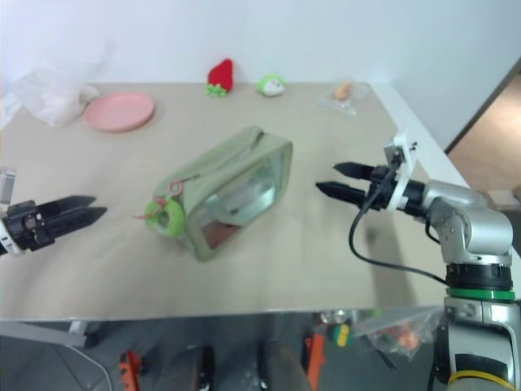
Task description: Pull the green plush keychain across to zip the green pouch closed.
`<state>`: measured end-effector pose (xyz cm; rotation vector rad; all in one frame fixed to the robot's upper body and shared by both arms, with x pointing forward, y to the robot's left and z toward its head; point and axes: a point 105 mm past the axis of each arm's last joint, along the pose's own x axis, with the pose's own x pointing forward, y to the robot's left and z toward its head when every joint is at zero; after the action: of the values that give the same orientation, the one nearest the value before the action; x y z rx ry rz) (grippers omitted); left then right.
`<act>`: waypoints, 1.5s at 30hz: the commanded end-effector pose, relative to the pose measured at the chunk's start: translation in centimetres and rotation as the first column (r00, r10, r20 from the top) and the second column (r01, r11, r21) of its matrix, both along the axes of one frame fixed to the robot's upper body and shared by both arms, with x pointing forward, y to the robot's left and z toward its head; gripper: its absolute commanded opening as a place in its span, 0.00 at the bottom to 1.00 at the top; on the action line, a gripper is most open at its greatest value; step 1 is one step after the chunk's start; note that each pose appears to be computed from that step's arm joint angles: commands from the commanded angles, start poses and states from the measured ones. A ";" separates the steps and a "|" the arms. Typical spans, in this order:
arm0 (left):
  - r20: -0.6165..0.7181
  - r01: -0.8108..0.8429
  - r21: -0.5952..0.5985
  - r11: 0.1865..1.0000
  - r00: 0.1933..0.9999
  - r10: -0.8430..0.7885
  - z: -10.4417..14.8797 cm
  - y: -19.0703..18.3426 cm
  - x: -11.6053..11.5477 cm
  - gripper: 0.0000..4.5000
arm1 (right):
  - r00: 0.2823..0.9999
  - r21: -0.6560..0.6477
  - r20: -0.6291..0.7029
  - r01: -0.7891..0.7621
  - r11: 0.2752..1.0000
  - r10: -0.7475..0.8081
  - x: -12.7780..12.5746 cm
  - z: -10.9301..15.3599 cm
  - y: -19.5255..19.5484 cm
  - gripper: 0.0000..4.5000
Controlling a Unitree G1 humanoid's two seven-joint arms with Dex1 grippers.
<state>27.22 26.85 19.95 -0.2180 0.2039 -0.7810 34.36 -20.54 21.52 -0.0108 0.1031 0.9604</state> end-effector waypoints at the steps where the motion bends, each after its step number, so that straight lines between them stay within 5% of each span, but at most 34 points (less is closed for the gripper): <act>1: 0.068 0.016 0.025 1.000 0.998 -0.018 1.9 -0.2 -0.1 0.97 | 0.998 -0.019 0.057 0.001 1.000 0.000 0.0 1.4 -0.3 0.98; 12: 0.162 0.201 0.059 0.978 0.965 -0.208 5.1 -3.6 -0.4 0.97 | 0.997 -0.203 0.059 -0.037 0.979 0.050 1.8 0.0 0.1 0.98; 18: 0.204 0.405 0.127 0.905 0.883 -0.424 8.1 -7.2 -1.8 0.97 | 0.984 -0.340 0.158 -0.020 0.940 0.078 5.6 4.5 0.0 0.98; 26: 0.207 0.476 0.190 0.859 0.836 -0.509 8.0 -8.9 -1.8 0.97 | 0.965 -0.332 0.155 -0.151 0.931 0.212 7.0 5.9 4.4 0.98; 34: 0.238 0.469 0.194 0.862 0.830 -0.505 8.1 -9.2 -1.7 0.97 | 0.952 -0.339 0.145 -0.208 0.917 0.270 7.5 5.4 7.5 0.98; 40: 0.301 0.285 0.180 0.942 0.895 -0.328 7.8 -8.4 1.5 0.97 | 0.943 -0.329 0.143 -0.242 0.913 0.302 7.4 5.2 8.5 0.98; 45: 0.303 0.278 0.140 0.950 0.902 -0.308 7.5 -8.6 1.8 0.97 | 0.943 -0.335 0.141 -0.240 0.911 0.300 7.5 4.8 8.6 0.98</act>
<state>28.95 18.37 26.82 0.0375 0.0067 -1.1076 41.85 -12.14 24.65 -0.4005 0.1378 1.2096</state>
